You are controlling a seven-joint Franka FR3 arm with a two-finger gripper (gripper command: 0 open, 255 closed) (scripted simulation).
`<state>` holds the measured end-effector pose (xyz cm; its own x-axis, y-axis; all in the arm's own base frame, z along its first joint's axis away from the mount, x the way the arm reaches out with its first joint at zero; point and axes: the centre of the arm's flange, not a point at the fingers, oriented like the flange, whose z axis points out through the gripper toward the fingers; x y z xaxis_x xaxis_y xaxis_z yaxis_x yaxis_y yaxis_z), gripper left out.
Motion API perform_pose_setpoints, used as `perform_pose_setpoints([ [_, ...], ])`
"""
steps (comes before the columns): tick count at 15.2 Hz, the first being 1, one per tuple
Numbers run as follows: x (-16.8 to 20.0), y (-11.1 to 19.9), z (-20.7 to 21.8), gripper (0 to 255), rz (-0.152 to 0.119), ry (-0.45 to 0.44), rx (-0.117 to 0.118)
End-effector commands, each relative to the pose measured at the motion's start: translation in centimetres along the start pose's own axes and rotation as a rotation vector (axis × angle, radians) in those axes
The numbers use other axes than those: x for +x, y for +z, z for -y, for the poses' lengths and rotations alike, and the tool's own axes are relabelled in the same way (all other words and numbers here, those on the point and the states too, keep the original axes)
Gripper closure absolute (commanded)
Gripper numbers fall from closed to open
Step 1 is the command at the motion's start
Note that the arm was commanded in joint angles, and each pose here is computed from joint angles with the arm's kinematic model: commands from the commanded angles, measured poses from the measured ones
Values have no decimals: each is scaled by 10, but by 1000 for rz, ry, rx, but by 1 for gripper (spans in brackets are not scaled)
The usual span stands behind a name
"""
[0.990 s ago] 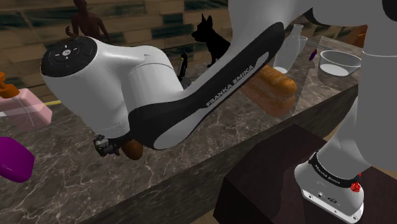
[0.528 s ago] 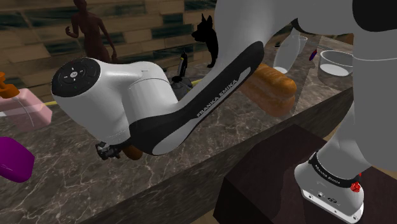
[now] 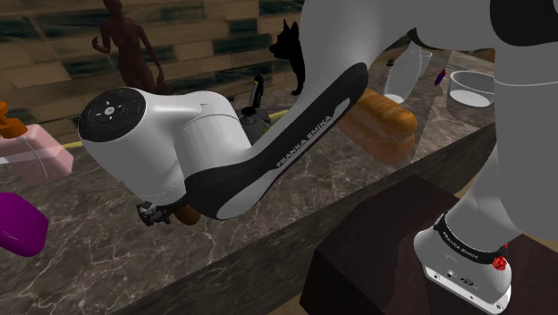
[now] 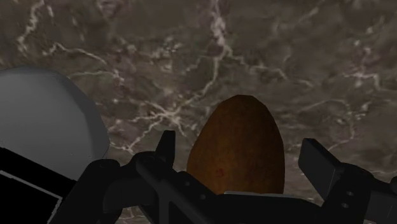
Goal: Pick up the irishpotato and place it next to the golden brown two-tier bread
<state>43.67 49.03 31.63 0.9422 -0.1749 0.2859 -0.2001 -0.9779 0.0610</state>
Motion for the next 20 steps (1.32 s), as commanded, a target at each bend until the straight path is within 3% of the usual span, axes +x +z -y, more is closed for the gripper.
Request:
perform_pose_setpoints([
  [1,0,0,0,255,0,0,0],
  [10,0,0,0,255,0,0,0],
  [20,15,-50,-3,255,0,0,0],
])
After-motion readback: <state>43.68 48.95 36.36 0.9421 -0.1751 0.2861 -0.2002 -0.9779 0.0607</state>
